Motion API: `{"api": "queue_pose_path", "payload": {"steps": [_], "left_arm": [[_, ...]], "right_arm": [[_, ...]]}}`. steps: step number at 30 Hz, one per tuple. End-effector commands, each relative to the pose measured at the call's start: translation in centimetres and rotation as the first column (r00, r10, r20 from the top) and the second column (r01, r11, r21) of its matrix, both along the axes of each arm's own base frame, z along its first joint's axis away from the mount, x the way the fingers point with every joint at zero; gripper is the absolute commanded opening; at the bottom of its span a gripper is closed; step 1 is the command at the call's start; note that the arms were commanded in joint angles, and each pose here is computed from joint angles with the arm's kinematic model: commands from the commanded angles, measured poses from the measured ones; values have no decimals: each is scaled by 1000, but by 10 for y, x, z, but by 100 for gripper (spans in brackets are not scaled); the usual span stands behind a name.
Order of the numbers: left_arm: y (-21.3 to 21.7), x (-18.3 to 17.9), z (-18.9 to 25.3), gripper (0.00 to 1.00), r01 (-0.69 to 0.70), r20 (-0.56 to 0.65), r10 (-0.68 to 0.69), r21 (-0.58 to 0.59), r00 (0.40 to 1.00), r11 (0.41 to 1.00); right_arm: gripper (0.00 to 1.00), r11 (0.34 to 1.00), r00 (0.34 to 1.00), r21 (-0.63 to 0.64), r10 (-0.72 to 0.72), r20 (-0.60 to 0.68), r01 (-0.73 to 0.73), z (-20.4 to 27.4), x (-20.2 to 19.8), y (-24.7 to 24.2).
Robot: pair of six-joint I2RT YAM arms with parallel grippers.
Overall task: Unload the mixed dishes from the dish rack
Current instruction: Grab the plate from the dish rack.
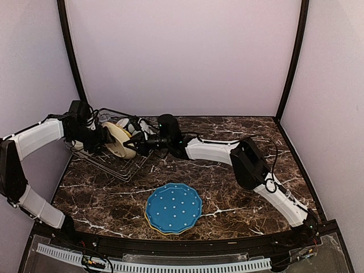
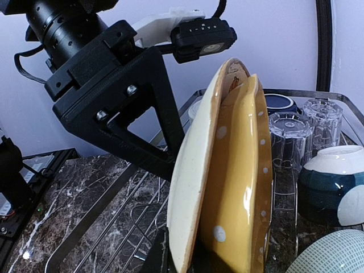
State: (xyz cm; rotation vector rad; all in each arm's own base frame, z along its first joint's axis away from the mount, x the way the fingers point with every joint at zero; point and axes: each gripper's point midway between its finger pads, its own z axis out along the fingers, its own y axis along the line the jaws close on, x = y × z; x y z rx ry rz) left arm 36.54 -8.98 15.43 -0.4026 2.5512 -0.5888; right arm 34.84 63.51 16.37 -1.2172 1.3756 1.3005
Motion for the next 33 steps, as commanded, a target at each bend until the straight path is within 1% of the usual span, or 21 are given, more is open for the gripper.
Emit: {"api": "queue_pose_path", "payload": {"steps": [1,7,10,14,20,24,28,33], "left_arm": [[-13,10,26,71,55,90,-52,-31,995,998],[-13,-1,37,75,48,115,-42,-50,992,998],[-10,-8,52,78,40,156,-33,-46,987,998],[-3,-17,69,80,15,208,-8,-32,978,999],[7,-30,91,81,-26,269,29,-12,963,1000],[15,-36,98,82,-62,296,58,4,953,998],[18,-42,97,83,-86,313,82,0,946,996],[20,-47,95,82,-101,322,99,-11,942,995]], "right_arm": [[0,990,989,81,118,-84,-112,39,-41,-1],[0,983,989,164,105,-105,-87,79,-30,-9],[0,975,989,211,98,-108,-74,99,-26,-15],[0,961,991,274,77,-107,-45,122,-19,-20],[0,929,993,370,69,-97,-29,160,-16,-25],[0,903,996,430,54,-72,-18,186,-17,-32],[0,891,1000,453,28,-9,-21,206,-18,-36],[0,897,999,442,1,42,-19,222,-21,-38]]}}
